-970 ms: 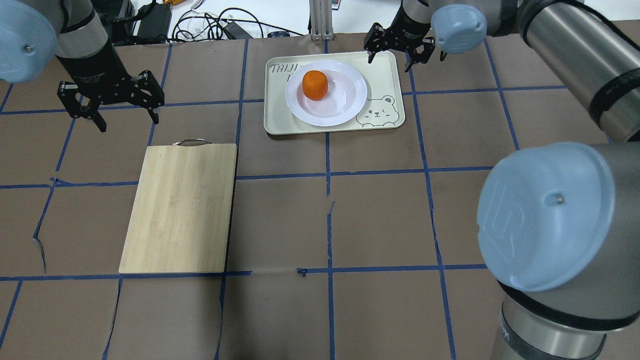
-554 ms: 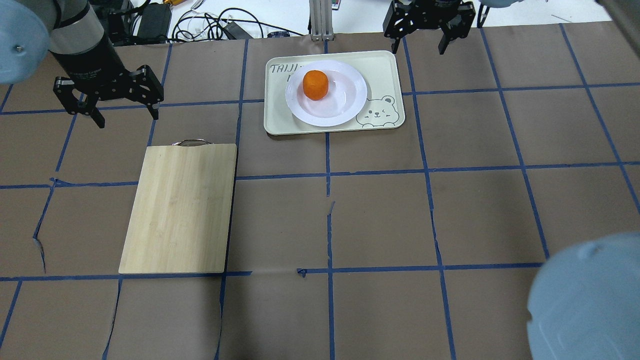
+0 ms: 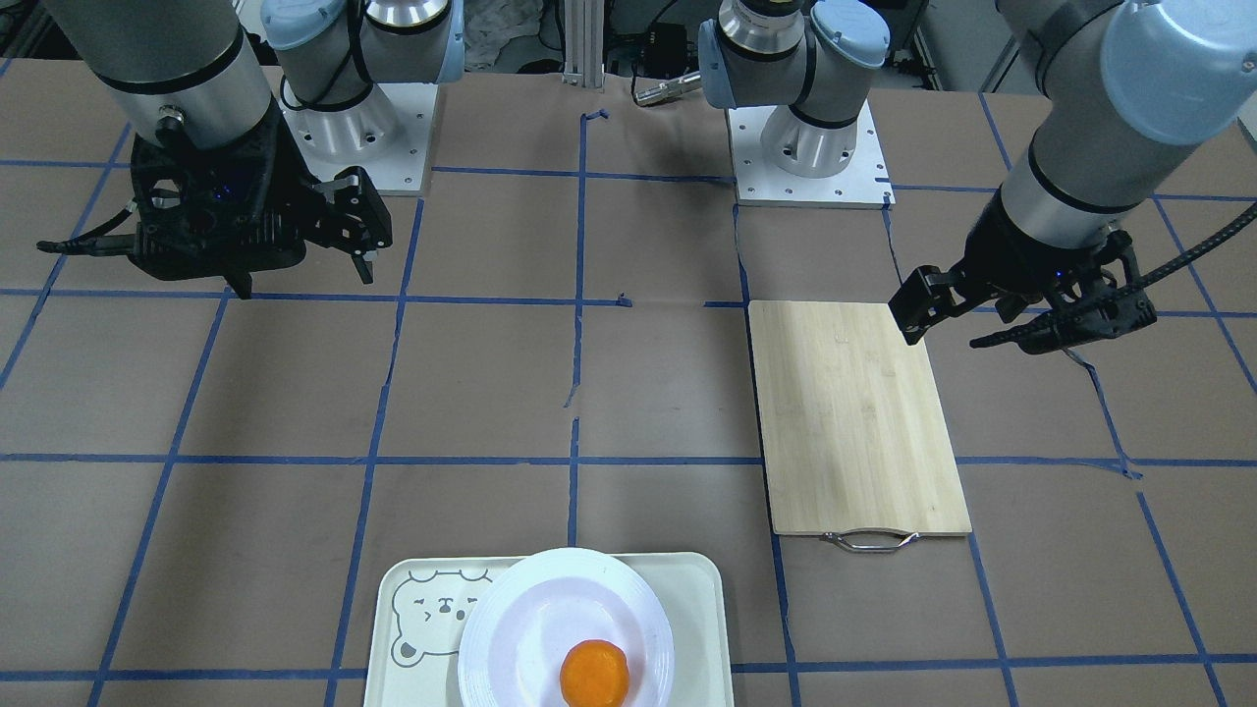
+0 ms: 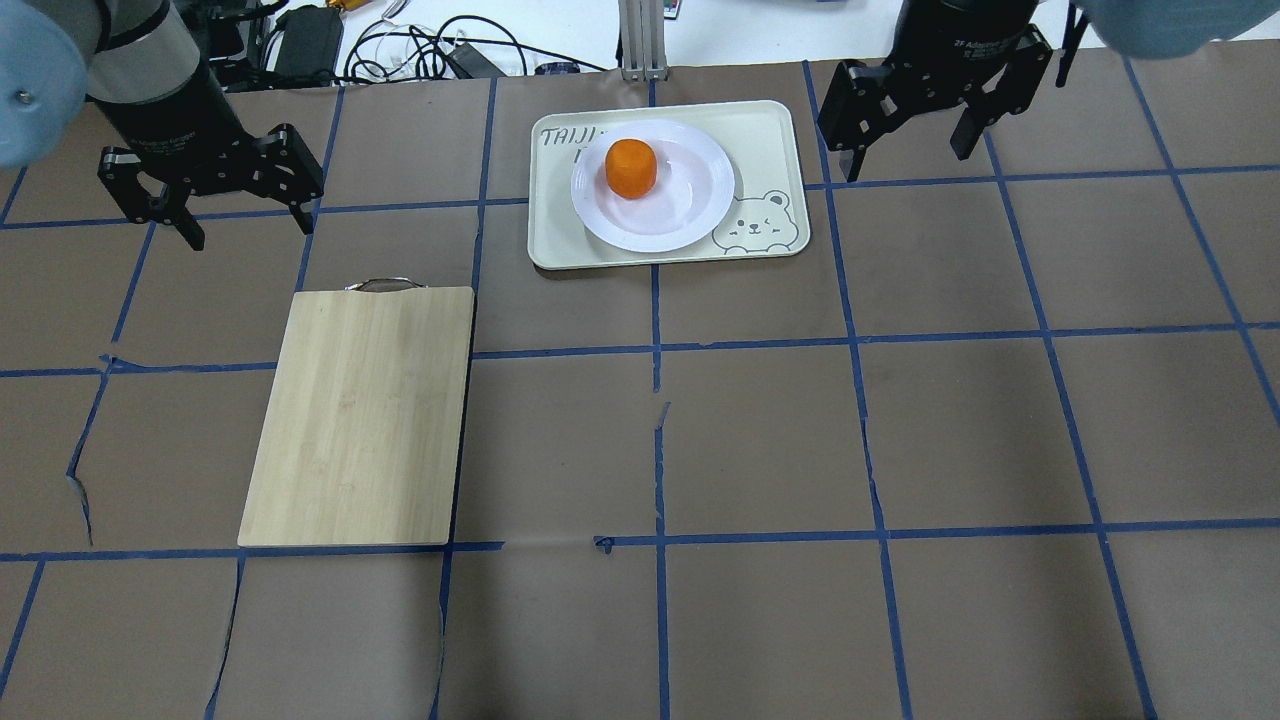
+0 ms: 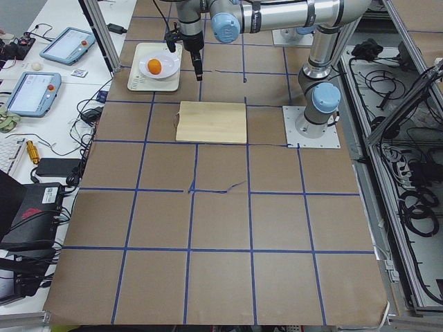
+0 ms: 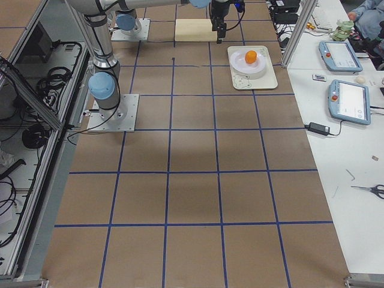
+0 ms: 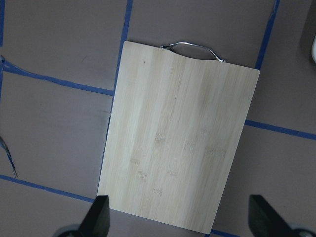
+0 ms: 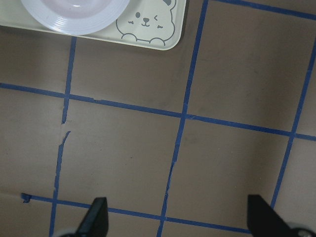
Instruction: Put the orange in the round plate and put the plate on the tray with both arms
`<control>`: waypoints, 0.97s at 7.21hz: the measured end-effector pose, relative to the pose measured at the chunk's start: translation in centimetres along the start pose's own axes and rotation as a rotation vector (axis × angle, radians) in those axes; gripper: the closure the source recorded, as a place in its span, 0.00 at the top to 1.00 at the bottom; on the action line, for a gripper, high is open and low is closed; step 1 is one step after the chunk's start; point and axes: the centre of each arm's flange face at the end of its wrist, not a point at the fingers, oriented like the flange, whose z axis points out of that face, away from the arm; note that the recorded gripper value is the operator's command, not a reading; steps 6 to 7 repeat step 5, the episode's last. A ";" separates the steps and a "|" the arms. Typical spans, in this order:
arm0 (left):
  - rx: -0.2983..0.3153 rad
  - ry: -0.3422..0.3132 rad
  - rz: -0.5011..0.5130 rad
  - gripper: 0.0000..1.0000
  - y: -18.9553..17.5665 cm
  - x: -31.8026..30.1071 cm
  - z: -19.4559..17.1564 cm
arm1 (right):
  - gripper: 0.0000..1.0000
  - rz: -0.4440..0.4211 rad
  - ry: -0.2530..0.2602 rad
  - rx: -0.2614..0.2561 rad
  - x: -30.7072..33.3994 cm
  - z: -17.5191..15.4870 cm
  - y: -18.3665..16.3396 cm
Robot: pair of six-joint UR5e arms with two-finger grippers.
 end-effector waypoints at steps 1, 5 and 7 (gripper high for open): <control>0.001 -0.001 0.001 1.00 0.0 0.0 0.0 | 1.00 -0.003 0.003 0.009 -0.1 0.2 0.5; 0.000 -0.005 0.001 1.00 0.1 0.0 0.0 | 1.00 0.003 0.015 0.065 0.2 0.5 0.3; 0.000 -0.005 0.001 1.00 0.1 0.0 0.0 | 1.00 0.003 0.015 0.065 0.2 0.5 0.3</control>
